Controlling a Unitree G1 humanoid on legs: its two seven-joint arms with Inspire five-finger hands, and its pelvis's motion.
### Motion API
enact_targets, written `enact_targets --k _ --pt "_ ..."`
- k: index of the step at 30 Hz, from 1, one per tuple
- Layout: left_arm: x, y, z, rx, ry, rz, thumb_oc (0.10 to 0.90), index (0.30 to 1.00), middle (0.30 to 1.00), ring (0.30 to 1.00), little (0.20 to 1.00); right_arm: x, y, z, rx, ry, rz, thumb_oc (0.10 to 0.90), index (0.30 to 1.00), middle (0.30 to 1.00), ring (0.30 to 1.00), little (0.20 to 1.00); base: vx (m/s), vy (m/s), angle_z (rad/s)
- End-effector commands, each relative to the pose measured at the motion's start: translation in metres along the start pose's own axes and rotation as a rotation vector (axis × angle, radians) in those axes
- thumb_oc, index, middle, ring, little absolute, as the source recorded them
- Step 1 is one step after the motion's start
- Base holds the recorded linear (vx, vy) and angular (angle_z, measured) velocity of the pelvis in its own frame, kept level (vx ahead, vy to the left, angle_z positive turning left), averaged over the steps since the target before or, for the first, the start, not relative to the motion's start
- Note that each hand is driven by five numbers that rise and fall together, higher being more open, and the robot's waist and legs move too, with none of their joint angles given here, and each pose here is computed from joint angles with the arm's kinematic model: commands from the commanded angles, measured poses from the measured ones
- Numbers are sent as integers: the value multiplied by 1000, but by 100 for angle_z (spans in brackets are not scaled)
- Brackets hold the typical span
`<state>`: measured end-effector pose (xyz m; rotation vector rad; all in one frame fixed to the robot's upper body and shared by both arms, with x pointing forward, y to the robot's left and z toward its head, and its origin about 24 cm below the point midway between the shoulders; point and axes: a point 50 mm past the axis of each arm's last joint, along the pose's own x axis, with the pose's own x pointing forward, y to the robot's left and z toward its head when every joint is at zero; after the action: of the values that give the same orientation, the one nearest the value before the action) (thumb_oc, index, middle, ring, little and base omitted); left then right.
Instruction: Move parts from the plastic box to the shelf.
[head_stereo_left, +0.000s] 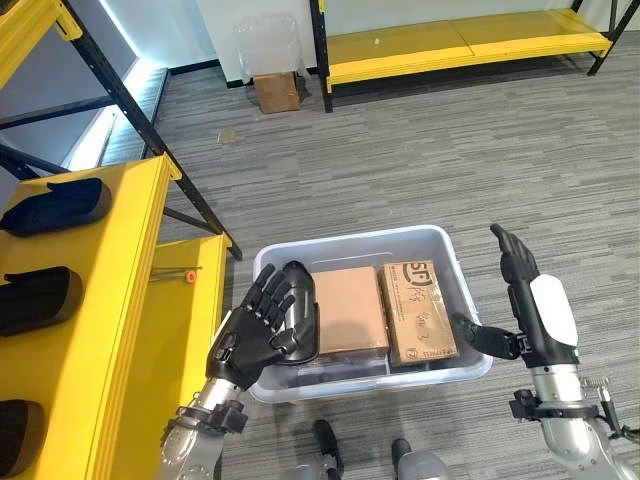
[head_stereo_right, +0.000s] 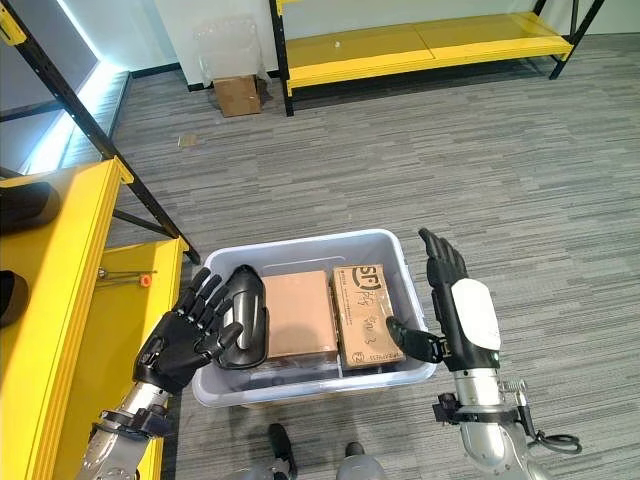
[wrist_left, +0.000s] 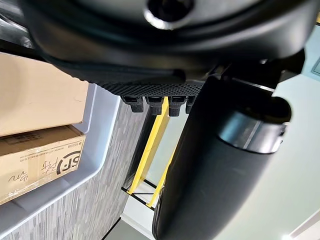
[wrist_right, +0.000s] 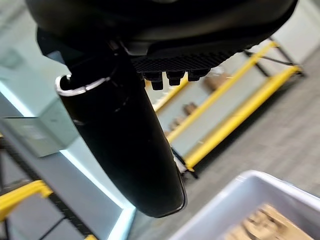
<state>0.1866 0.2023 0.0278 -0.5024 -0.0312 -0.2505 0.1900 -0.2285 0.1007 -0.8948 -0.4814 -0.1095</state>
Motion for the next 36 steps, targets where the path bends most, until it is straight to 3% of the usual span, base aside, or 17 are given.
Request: enact_targets --k 1,11,26,36 --pt "15 -9 53 93 -212 -149 900 1000 1000 1000 1000 30 -21 33 27 -270 -67 900 1000 1000 1000 1000 157 179 5" --pt "32 -20 49 77 -201 -197 900 1000 1000 1000 1000 52 -7 56 92 -380 -37 900 1000 1000 1000 1000 64 135 -2" --pt "25 -18 45 60 -211 -173 900 1000 1000 1000 1000 39 -8 40 178 -230 25 900 1000 1000 1000 1000 31 -124 15" --pt "20 -14 48 60 -202 -150 900 1000 1000 1000 1000 32 -5 40 149 -233 60 900 1000 1000 1000 1000 30 -4 -7"
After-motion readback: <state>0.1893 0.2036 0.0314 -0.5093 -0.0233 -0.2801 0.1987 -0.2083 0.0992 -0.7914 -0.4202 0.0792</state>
